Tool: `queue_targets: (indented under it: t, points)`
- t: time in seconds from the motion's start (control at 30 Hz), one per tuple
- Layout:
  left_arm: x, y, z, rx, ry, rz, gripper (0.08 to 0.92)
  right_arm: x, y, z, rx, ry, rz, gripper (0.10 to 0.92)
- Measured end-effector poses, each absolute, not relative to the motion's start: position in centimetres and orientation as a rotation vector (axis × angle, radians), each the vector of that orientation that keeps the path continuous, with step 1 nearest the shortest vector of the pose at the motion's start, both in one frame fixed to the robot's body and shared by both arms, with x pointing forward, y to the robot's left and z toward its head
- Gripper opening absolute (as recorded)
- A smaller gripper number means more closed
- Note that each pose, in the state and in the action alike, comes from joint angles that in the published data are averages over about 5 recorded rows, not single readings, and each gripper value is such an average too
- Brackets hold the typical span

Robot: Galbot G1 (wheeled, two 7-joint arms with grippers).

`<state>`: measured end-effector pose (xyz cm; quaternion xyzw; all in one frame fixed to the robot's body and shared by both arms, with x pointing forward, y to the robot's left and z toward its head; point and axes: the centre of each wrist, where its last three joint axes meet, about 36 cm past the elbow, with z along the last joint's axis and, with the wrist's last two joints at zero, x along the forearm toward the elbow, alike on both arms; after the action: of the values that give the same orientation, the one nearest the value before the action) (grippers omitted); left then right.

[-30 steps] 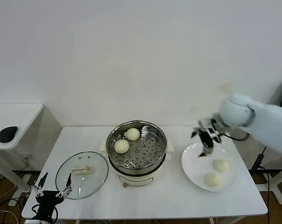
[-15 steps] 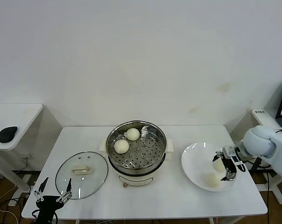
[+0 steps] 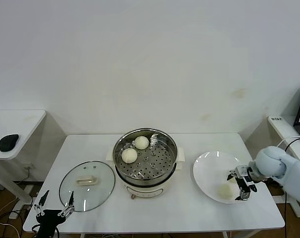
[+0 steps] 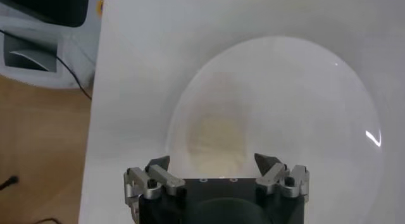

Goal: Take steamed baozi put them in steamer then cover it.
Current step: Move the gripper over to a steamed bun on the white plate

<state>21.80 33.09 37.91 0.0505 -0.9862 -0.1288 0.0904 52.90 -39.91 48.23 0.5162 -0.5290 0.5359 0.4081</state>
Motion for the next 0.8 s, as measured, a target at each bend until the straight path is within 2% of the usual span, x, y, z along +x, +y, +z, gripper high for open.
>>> queue_targets:
  t: [0.23,0.6,0.8]
  points:
    - [22.1,33.5,37.8,0.156,-2.932,-0.391,0.823,53.8,-39.5,46.8,1.287,-1.348,1.34,0.814]
    - [22.2,33.6,37.5,0.16,-2.927,-0.386,0.823,54.6,-38.7,45.6,1.269,-1.362,1.309,0.672]
    - [22.2,33.6,37.4,0.163,-2.929,-0.381,0.823,54.7,-38.6,45.7,1.263,-1.36,1.3,0.631]
